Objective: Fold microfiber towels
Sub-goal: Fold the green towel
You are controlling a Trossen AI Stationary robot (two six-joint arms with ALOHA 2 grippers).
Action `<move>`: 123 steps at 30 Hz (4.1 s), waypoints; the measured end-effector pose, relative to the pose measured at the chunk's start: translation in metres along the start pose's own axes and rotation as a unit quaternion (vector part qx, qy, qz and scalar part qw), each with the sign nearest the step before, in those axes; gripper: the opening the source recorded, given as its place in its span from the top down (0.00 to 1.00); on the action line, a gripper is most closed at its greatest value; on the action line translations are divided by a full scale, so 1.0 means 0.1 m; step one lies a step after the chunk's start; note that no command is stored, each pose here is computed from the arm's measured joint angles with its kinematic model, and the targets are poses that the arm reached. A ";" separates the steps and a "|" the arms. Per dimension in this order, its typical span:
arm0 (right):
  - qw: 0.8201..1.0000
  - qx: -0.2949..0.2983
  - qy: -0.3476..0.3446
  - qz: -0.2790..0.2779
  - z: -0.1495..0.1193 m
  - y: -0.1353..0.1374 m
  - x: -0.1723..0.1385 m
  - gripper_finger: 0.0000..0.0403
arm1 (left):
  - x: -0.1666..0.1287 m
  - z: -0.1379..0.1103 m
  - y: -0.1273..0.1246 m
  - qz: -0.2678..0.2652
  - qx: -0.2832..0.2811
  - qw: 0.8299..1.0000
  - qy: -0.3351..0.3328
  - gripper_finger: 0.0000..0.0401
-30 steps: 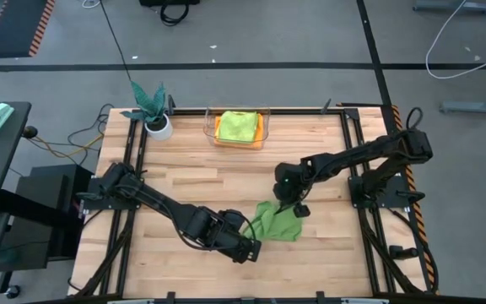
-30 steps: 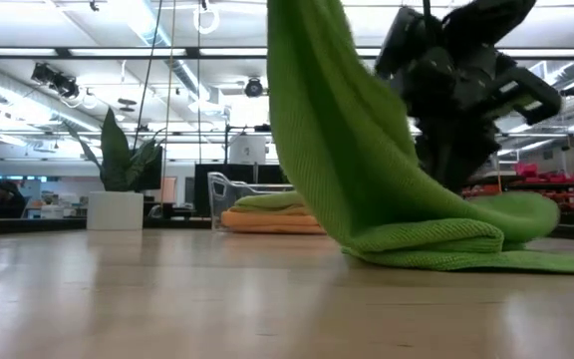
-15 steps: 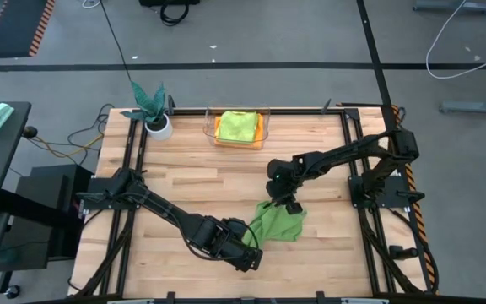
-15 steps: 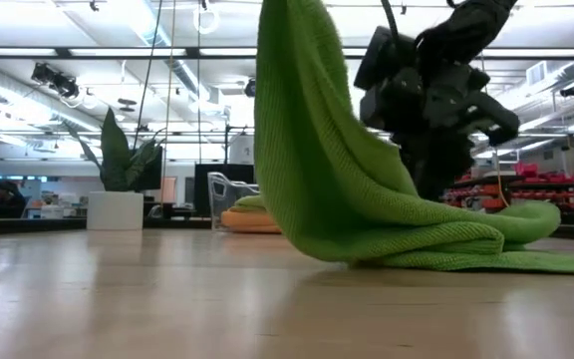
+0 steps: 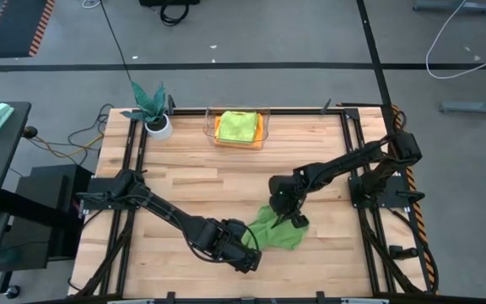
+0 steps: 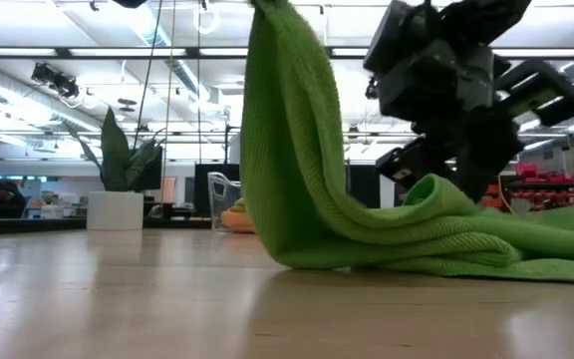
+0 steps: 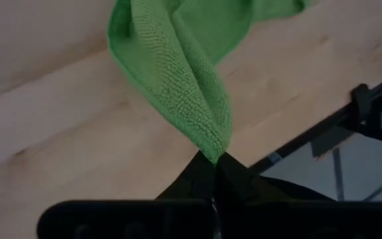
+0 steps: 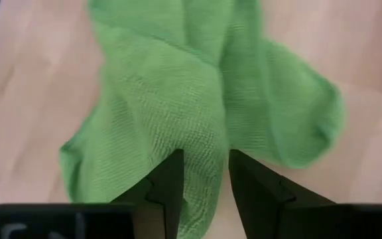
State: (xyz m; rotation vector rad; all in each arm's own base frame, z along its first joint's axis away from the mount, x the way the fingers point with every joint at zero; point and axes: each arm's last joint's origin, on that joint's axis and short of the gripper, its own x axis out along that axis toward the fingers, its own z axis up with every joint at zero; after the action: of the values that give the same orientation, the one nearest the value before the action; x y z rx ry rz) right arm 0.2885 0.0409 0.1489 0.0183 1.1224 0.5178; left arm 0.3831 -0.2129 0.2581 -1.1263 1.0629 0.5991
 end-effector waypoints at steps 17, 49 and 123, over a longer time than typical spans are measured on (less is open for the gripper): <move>0.998 0.028 0.048 0.040 -0.02 0.55 0.18 0.69 | 0.02 0.24 0.01 0.014 0.018 0.999 -0.039 0.98; 0.999 -0.046 0.002 0.005 0.30 0.37 -0.01 0.69 | 0.02 0.28 -0.02 0.003 0.042 0.998 -0.047 0.98; 0.994 -0.088 0.058 0.035 0.30 0.55 0.17 0.63 | 0.21 0.18 -0.05 -0.005 0.038 0.997 -0.068 0.98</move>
State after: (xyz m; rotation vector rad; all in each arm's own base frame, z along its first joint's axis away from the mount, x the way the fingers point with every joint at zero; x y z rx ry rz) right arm 0.2991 0.1041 0.1625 -0.1270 1.1890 0.6851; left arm 0.4025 -0.2000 0.2421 -1.0096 0.9546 0.6130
